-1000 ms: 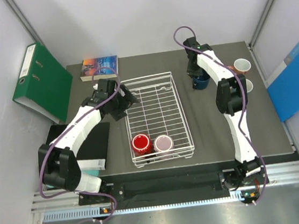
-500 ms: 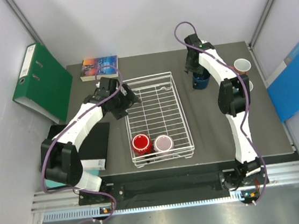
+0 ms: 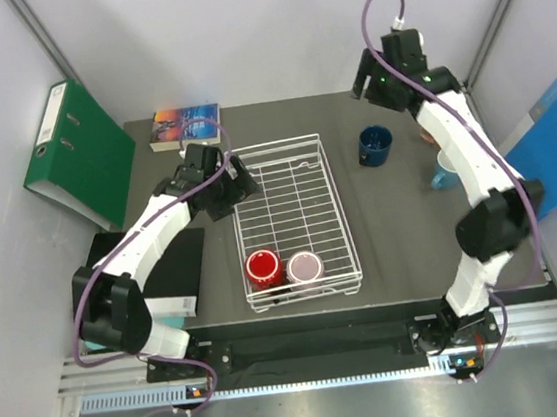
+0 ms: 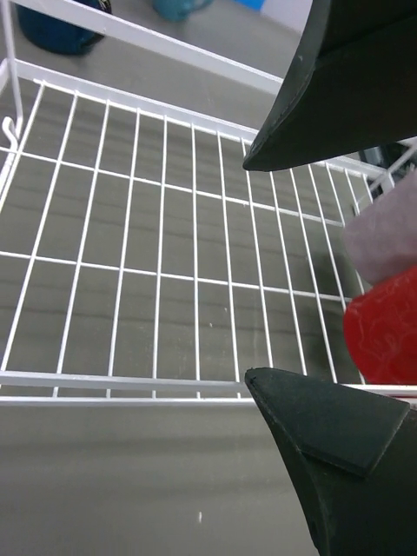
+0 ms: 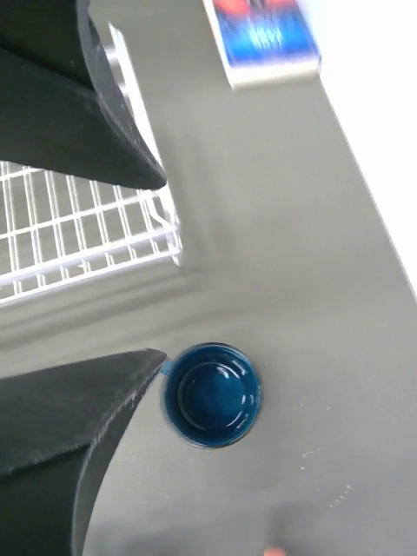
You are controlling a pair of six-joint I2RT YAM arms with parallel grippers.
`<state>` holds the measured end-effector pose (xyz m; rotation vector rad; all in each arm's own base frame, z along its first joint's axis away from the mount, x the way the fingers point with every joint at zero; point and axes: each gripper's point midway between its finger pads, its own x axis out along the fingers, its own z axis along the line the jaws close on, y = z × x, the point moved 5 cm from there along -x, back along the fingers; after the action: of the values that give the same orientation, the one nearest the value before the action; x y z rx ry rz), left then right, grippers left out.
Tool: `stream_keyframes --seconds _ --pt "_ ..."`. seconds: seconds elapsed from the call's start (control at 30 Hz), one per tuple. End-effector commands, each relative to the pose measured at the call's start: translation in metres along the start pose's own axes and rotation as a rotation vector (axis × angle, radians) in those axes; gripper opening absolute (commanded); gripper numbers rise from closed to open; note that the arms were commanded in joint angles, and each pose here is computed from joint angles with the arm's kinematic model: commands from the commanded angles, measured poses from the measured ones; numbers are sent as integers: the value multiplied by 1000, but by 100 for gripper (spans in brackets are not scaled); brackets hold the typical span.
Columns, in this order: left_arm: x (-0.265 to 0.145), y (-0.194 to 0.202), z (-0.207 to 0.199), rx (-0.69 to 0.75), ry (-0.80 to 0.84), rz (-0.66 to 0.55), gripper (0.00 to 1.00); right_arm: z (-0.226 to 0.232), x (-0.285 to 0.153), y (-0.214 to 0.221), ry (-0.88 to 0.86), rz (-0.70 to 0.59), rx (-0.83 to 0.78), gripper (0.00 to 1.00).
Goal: Unload the cups from the dish rack
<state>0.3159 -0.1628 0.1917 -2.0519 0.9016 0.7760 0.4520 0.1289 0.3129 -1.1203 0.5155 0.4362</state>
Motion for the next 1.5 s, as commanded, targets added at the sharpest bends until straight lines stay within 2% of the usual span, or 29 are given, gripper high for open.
stream_keyframes --seconds 0.0,0.03,0.1,0.17,0.2,0.23,0.3,0.33,0.53,0.87,1.0,1.17,1.47 --pt "-27 11 -17 178 10 -56 99 18 -89 -10 -217 -174 -34 79" --pt "-31 18 -19 209 -1 -50 99 9 -85 12 -208 -130 -47 80" --pt "-43 32 -34 313 -19 -105 99 11 -117 23 -284 -158 -61 81" --pt "-59 46 -50 391 -19 -139 99 6 -118 54 -301 -119 -85 81" --pt "-64 51 -55 407 -14 -144 99 5 -135 58 -331 -140 -91 81" --pt "-70 55 -59 424 -8 -143 99 0 -132 80 -332 -101 -109 81" --pt "-85 66 -70 473 33 -137 99 -6 -149 92 -365 -115 -116 80" --pt "-90 70 -73 489 48 -135 99 -12 -144 110 -368 -90 -124 80" --pt "-94 108 -60 584 98 -3 99 -30 -159 145 -419 -49 -128 79" --pt "-90 176 -61 897 89 140 99 -34 -185 153 -481 -31 -145 80" --pt "-81 192 -58 928 94 189 99 -36 -194 152 -487 -35 -151 80" --pt "-66 199 -50 935 80 196 99 -39 -198 154 -488 -34 -153 80" --pt "-41 215 -48 966 71 270 99 -44 -193 164 -476 -9 -155 80"
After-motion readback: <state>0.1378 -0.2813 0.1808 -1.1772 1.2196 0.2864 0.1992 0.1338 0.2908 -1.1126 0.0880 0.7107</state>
